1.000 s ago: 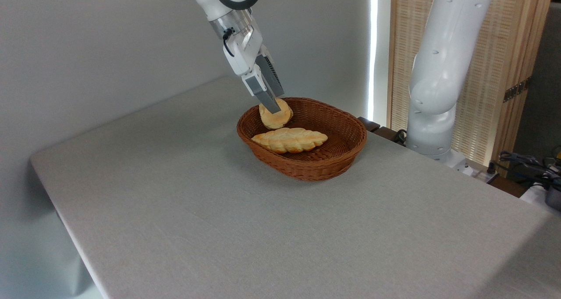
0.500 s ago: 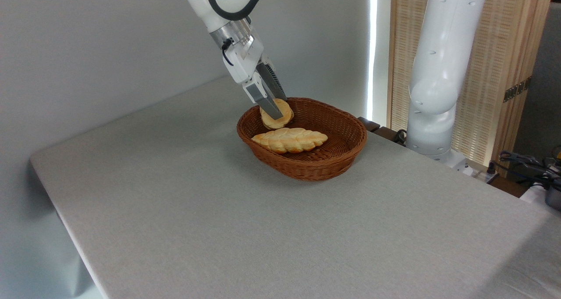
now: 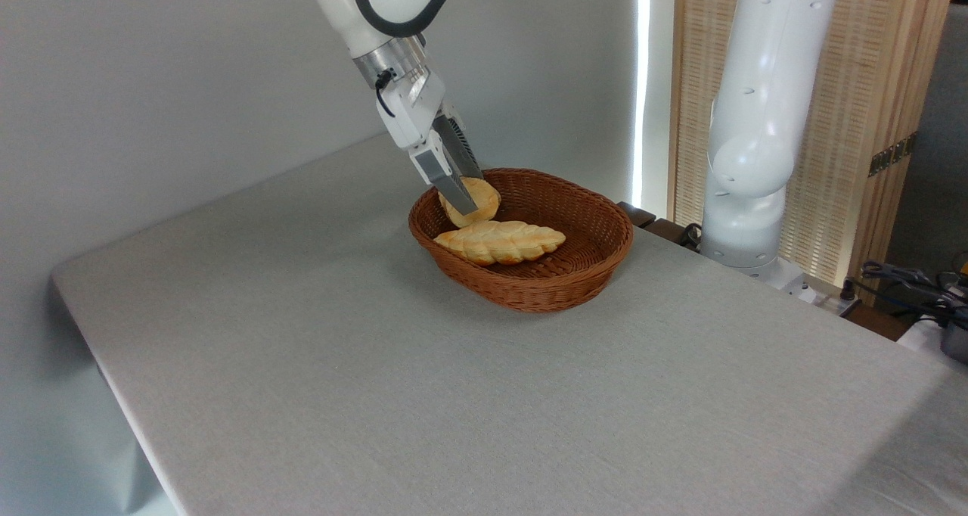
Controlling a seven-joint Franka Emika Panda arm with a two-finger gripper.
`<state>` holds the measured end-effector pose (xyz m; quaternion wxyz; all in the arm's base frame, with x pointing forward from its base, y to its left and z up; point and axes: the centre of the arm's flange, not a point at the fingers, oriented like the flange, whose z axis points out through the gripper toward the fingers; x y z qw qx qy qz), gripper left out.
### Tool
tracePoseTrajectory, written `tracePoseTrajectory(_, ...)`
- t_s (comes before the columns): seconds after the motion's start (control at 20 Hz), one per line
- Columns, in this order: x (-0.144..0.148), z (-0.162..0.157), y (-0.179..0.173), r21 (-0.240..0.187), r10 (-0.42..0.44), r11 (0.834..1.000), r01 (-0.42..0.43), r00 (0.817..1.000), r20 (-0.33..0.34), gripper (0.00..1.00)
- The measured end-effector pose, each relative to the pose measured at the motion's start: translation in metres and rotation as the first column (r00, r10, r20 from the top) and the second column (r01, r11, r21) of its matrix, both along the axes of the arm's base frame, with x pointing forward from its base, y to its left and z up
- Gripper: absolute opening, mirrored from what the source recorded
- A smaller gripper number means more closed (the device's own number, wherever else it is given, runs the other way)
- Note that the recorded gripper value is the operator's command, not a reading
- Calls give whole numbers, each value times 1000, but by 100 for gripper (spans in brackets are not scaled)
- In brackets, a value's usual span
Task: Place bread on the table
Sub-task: 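Close the gripper fingers around the round bread roll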
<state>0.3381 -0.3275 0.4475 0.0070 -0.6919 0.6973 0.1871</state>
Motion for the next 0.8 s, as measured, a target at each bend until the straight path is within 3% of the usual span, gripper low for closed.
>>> tracePoseTrajectory(0.1, -5, -3, -6, 4, -14, 1000, 14, 1000, -4, 10)
tracePoseTrajectory(0.15, -6, -4, -8, 3, -15, 1000, 15, 1000, -8, 7)
tracePoseTrajectory(0.6, -9, -4, -11, -24, 2, 1000, -3, 999, -36, 7)
tracePoseTrajectory(0.8, -8, -4, -10, -26, 5, 1000, -6, 999, -35, 0)
